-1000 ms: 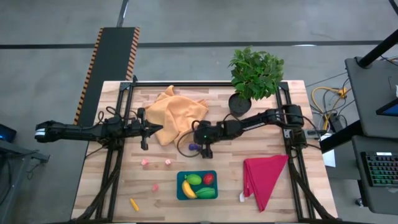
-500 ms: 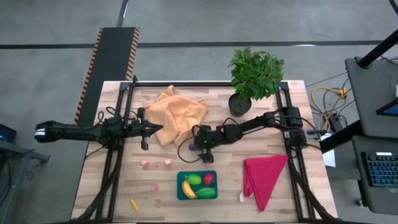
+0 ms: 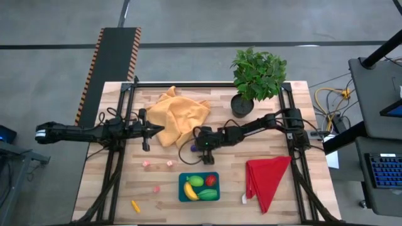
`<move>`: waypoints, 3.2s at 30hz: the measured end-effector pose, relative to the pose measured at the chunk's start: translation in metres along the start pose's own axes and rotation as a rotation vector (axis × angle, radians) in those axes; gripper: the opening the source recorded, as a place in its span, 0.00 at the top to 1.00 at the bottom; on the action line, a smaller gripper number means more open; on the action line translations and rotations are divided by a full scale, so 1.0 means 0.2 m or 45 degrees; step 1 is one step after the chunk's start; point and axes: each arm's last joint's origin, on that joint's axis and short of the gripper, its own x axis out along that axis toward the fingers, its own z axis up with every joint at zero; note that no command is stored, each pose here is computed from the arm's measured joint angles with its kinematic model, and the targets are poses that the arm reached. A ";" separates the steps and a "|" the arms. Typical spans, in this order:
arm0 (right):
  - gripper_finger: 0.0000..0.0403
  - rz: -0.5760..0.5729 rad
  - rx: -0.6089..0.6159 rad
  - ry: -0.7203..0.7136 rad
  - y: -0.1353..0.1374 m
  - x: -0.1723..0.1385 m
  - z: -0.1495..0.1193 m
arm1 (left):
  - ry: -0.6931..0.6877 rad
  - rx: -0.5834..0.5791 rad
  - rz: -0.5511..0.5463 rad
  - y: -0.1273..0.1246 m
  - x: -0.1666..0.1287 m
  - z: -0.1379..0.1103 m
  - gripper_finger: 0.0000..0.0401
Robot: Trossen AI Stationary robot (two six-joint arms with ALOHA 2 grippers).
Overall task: Pick and placing Produce into tupperware
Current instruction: Put the purple eggplant into the blue bin
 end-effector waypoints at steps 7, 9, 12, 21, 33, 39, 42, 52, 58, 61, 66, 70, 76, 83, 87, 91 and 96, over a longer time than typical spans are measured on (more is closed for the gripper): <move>0.26 0.000 -0.004 -0.004 0.00 0.00 0.00 | 0.001 0.000 0.001 0.00 0.00 0.00 1.00; 0.31 0.000 -0.004 -0.004 0.00 0.00 0.00 | 0.001 0.000 0.002 0.00 0.00 0.00 1.00; 0.38 0.001 -0.004 -0.003 0.00 0.00 0.00 | 0.001 0.000 0.001 0.00 0.00 0.00 1.00; 0.55 -0.001 -0.029 0.000 0.00 0.00 0.00 | 0.001 0.000 0.002 0.00 0.00 0.00 1.00; 0.74 -0.041 -0.042 -0.007 -0.01 -0.01 0.01 | 0.000 0.000 0.002 0.00 0.00 0.00 1.00; 0.77 -0.044 -0.064 -0.024 -0.01 -0.04 0.03 | 0.000 0.000 0.002 0.00 0.00 0.00 1.00; 0.76 -0.046 -0.064 -0.053 -0.01 -0.08 0.05 | 0.001 0.000 0.002 0.00 0.00 0.00 1.00; 0.76 0.048 -0.075 -0.251 0.01 -0.34 0.20 | 0.000 0.000 0.002 0.00 0.00 0.00 1.00; 0.76 0.183 -0.119 -0.353 0.09 -0.47 0.25 | 0.000 0.000 0.003 0.00 0.00 0.00 1.00; 0.76 0.219 -0.147 -0.377 0.15 -0.50 0.26 | 0.001 0.000 0.003 0.00 0.00 0.00 1.00; 0.76 0.278 -0.124 -0.388 0.25 -0.53 0.27 | 0.001 0.000 0.003 0.00 0.00 0.00 1.00; 0.76 0.319 -0.101 -0.375 0.33 -0.54 0.26 | 0.000 -0.001 0.002 0.00 0.00 0.00 1.00; 0.76 0.302 -0.029 -0.341 0.45 -0.55 0.24 | -0.021 -0.005 0.004 0.00 0.00 0.01 1.00; 0.76 0.235 0.094 -0.304 0.58 -0.55 0.20 | -0.053 -0.011 0.007 0.00 0.00 0.02 1.00; 0.76 0.253 0.118 -0.271 0.65 -0.52 0.17 | -0.108 -0.014 0.014 0.01 0.00 0.04 1.00; 0.76 0.279 0.174 -0.223 0.72 -0.49 0.13 | -0.155 -0.019 0.020 0.01 -0.01 0.06 1.00; 0.76 0.294 0.218 -0.168 0.78 -0.43 0.09 | -0.178 -0.022 0.023 0.01 -0.01 0.07 1.00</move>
